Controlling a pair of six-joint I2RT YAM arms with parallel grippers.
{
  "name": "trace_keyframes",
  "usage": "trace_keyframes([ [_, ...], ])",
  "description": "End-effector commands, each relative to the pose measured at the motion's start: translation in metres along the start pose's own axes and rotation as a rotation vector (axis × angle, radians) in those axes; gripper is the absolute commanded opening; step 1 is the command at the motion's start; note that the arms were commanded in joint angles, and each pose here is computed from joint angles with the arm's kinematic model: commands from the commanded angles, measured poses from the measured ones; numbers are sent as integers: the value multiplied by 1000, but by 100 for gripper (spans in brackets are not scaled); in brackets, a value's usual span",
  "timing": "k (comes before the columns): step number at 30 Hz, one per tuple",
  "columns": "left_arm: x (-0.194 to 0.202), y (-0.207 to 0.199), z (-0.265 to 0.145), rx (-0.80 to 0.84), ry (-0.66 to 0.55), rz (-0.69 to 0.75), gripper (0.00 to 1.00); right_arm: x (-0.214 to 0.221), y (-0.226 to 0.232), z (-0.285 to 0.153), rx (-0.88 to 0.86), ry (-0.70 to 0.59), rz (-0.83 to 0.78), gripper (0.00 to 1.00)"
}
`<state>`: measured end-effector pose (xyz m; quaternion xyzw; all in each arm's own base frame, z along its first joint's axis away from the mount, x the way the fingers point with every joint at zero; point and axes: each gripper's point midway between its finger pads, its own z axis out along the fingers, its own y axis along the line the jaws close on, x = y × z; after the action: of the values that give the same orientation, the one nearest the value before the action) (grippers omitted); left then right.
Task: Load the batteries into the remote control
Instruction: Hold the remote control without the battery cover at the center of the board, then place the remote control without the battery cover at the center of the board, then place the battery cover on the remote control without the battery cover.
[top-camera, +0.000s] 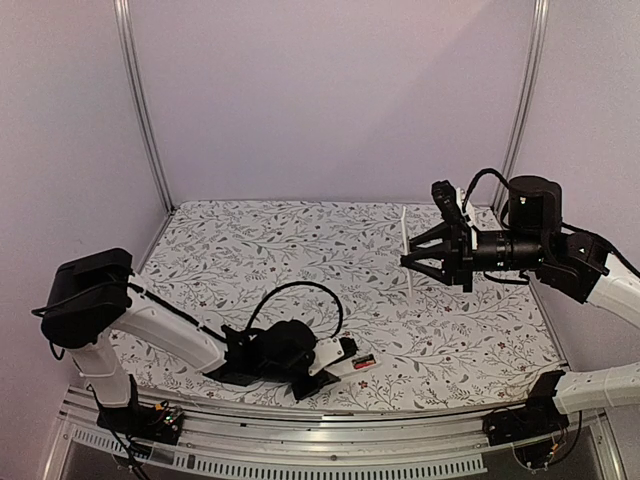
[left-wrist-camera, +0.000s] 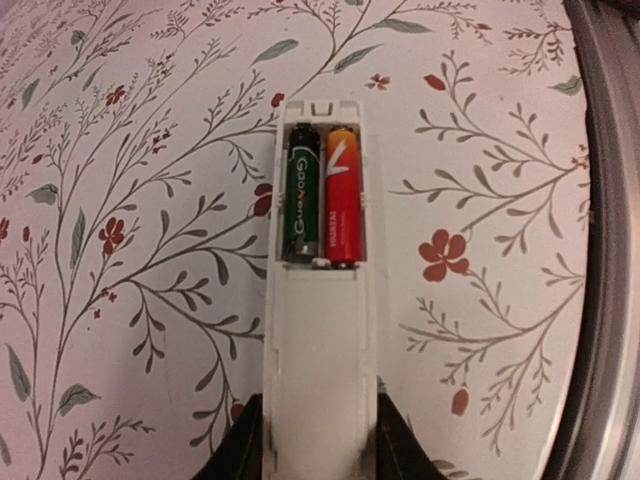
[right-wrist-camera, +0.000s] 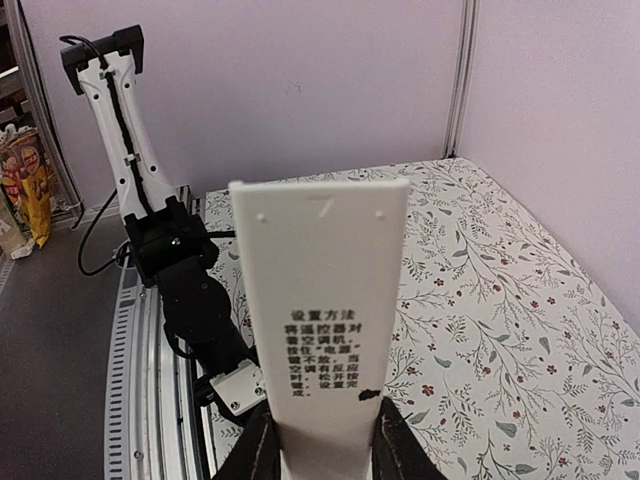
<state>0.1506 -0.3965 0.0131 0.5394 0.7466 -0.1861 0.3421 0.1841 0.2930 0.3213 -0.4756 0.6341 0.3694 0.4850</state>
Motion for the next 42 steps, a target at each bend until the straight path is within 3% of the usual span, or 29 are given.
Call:
trace_keyframes([
  [1,8,-9,0,69,47,74,27,-1,0,-1,-2,7,-1,7],
  [7,4,-32,0,219,61,216,31,4,-4,0,19,43,16,7],
  [15,11,-30,7,243,118,311,34,11,-12,1,58,78,50,6],
  [17,15,-29,9,244,132,325,41,12,-14,3,62,86,55,6],
  [23,5,-30,6,251,111,323,79,16,-19,11,66,119,79,6],
  [28,-23,-23,-18,195,-11,290,88,27,-29,16,103,181,103,5],
  [34,-82,4,-90,54,-365,35,88,51,-21,34,89,264,161,0],
  [38,-92,52,-142,-118,-551,-347,85,93,-8,55,67,464,155,0],
  [42,-66,76,-165,-170,-596,-688,79,120,1,68,26,595,157,0],
])
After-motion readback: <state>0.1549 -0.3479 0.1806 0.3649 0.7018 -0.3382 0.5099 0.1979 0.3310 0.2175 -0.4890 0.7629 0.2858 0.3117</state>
